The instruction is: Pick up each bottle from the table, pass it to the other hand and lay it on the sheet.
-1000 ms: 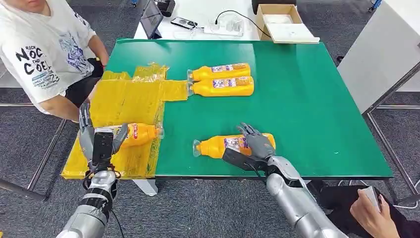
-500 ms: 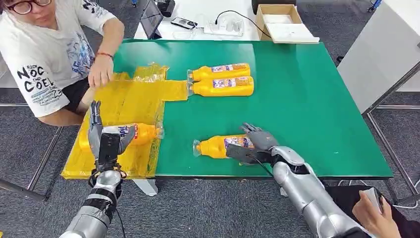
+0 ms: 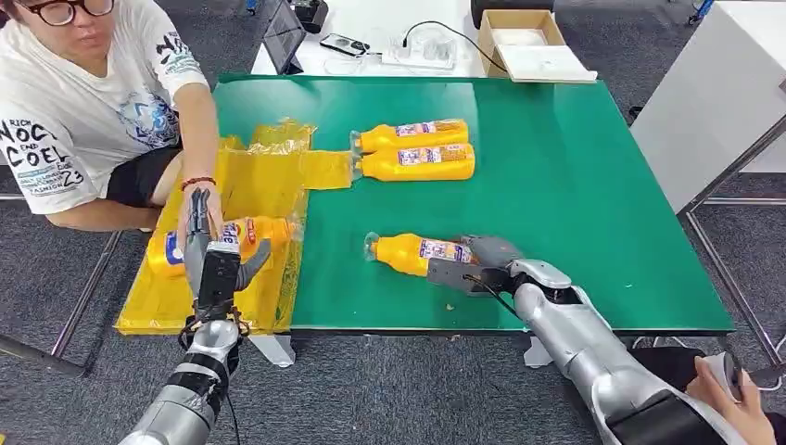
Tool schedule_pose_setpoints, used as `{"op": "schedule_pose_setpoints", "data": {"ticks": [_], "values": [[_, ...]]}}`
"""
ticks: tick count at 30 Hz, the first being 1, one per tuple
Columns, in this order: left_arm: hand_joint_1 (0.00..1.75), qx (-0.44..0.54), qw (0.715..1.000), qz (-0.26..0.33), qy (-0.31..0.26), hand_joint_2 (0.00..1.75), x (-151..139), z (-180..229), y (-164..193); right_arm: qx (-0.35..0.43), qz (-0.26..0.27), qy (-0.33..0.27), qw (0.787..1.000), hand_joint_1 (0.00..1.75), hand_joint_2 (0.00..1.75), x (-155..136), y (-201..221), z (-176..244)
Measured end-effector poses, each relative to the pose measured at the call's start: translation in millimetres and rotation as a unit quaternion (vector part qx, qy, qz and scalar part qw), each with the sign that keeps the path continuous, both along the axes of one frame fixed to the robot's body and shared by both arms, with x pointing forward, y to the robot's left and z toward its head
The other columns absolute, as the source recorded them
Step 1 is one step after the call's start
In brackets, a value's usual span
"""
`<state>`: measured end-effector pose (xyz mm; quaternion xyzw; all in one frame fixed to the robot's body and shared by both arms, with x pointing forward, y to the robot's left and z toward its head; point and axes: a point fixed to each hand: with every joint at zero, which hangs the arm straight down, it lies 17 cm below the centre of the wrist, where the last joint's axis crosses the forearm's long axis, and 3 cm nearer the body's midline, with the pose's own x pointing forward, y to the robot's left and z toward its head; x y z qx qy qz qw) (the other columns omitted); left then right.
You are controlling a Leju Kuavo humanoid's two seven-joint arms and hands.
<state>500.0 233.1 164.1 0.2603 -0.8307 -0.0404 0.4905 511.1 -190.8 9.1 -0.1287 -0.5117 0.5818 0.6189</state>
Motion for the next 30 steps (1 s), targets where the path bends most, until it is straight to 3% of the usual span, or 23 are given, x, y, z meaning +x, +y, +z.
{"op": "schedule_pose_setpoints", "data": {"ticks": [4,6,9,13,15,18,21,25,30], "values": [[0.0,-0.018,0.999,-0.024,0.009,1.75,0.9,-4.2,-10.8,0.038,-0.009,-0.02,0.999,1.75,1.75,0.0,5.9,3.0],[0.0,-0.041,0.998,-0.047,0.017,1.75,1.5,-7.6,-19.0,0.082,-0.031,-0.065,0.994,1.75,1.75,1.6,10.8,13.1],[0.0,-0.085,0.99,-0.104,0.04,1.75,-1.7,-16.3,-44.6,0.162,-0.08,-0.16,0.97,1.75,1.75,-10.8,27.0,41.8],[0.0,-0.111,0.985,-0.125,0.048,1.75,-6.2,-17.4,-61.0,0.214,-0.105,-0.192,0.952,1.75,1.75,-28.5,44.0,64.3],[0.0,-0.139,0.978,-0.143,0.06,1.75,-7.4,-21.5,-66.0,0.243,-0.124,-0.25,0.929,1.75,1.75,-30.5,37.4,92.1],[0.0,-0.21,0.955,-0.194,0.084,1.75,-11.7,-23.8,-85.8,0.286,-0.173,-0.383,0.861,1.75,1.75,-40.3,11.1,159.4],[0.0,-0.251,0.937,-0.226,0.089,1.75,-16.9,-16.5,-103.5,0.302,-0.198,-0.442,0.821,1.75,1.75,-53.3,-5.5,192.1],[0.0,-0.303,0.909,-0.27,0.099,1.75,-22.4,-10.5,-119.3,0.314,-0.217,-0.479,0.79,1.75,1.75,-65.7,-22.1,209.2],[0.0,-0.375,0.842,-0.373,0.108,1.75,-41.6,8.2,-158.2,0.32,-0.198,-0.496,0.783,1.75,1.75,-73.2,-17.0,212.0]]}}
